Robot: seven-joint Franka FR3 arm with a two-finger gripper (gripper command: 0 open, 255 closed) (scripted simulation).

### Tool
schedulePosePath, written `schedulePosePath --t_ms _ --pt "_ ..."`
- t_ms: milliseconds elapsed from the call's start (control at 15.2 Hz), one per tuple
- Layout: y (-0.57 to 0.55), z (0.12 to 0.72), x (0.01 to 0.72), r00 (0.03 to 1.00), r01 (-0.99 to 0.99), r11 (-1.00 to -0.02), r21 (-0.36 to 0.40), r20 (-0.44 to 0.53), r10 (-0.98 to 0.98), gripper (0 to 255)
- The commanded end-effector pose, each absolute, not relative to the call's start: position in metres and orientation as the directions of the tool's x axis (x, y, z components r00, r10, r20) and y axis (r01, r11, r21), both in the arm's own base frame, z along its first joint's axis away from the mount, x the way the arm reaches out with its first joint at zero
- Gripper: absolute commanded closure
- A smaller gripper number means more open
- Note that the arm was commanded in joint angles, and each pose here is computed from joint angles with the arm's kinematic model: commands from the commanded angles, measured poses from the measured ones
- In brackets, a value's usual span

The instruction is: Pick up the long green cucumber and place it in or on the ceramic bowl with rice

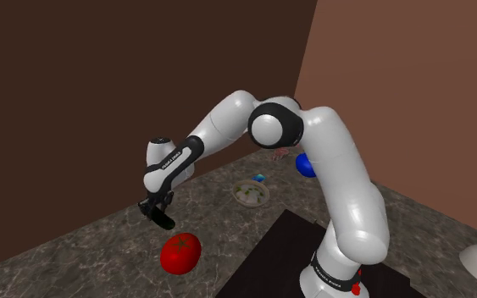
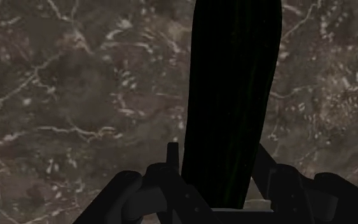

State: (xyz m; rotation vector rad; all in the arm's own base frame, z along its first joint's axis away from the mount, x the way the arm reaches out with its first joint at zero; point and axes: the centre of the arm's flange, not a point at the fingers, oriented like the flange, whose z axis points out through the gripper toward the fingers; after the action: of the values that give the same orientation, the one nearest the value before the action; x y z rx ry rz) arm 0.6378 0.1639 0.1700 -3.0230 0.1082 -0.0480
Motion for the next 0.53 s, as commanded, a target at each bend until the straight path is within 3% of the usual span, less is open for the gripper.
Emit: schedulePosePath --t_ms 0,462 --pt "0.164 0.182 0.638 0.997 -0.069 -0.991 -0.117 0.028 -0.073 255" --pt "0.164 0.219 0.638 0.997 -0.069 -0.991 -0.117 0.028 -0.073 255"
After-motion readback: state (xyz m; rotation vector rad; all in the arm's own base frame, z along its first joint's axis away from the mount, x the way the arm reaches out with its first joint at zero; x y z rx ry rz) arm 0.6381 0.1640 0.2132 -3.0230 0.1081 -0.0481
